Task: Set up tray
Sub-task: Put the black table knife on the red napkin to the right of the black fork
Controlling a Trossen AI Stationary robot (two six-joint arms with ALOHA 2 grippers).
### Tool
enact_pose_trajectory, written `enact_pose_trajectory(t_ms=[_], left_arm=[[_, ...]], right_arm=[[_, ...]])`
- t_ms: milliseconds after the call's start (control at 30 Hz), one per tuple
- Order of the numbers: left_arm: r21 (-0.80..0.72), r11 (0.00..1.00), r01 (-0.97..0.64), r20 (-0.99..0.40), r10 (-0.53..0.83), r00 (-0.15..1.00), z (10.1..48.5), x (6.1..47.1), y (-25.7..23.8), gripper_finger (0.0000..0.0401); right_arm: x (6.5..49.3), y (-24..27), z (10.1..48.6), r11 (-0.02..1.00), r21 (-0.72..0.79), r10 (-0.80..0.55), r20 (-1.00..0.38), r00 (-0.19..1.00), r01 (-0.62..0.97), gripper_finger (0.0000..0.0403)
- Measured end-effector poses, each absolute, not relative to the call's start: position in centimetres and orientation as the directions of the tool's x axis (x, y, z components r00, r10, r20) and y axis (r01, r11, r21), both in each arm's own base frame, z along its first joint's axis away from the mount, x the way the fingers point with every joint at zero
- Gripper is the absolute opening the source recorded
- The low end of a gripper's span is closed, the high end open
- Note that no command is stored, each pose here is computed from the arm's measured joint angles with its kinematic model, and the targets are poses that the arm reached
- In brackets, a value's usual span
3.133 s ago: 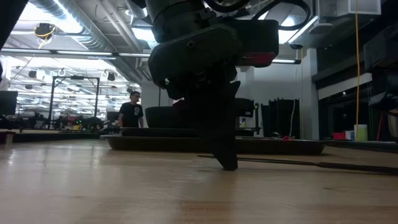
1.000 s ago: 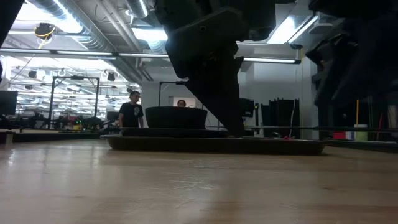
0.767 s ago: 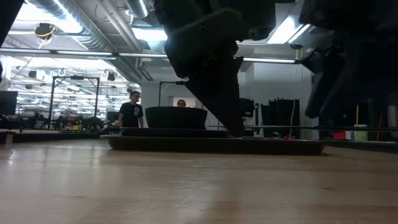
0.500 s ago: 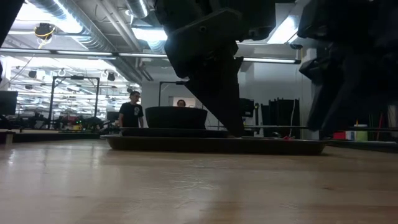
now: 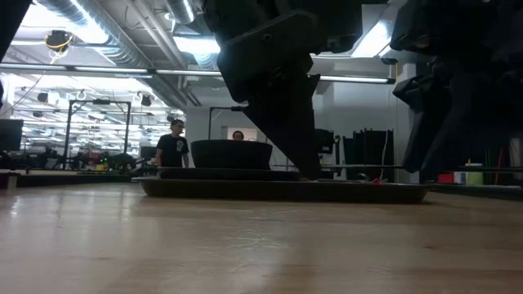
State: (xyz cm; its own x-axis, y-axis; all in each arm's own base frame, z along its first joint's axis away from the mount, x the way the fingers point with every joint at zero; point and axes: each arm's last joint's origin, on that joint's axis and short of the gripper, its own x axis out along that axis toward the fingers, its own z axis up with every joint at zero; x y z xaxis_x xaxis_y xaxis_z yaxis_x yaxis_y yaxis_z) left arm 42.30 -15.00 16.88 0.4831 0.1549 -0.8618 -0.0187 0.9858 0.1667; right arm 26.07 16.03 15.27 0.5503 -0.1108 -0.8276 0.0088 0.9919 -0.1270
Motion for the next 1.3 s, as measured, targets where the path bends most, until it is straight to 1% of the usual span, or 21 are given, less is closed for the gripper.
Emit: enact_pose_trajectory(t_ms=[600,733,1033,1167,1300], left_arm=[[0.132,0.991,-0.008,-0.863,0.119,0.492,16.94,42.44,-15.13,0.0056],[0.132,0.991,-0.008,-0.863,0.119,0.492,16.94,42.44,-15.13,0.0056],[0.134,0.991,-0.006,-0.862,0.119,0.492,16.94,42.45,-15.11,0.0056],[0.134,0.991,0.001,-0.862,0.116,0.493,16.94,42.46,-15.14,0.0059],[0.113,0.993,0.02,-0.868,0.089,0.489,16.94,42.46,-15.24,0.0073]], right_arm=[[26.16,15.96,15.27,0.993,-0.116,-0.1,-0.831,0.547,0.005,0.0134],[26.15,15.97,15.27,0.994,-0.112,-0.095,-0.833,0.545,0.002,0.0116],[26.13,15.99,15.28,0.994,-0.107,-0.089,-0.835,0.543,-0.001,0.0042],[26.16,16.07,15.28,0.995,-0.093,-0.065,-0.841,0.537,-0.026,0.0042],[26.22,16.16,15.32,0.996,-0.079,-0.048,-0.84,0.541,-0.035,0.0042]])
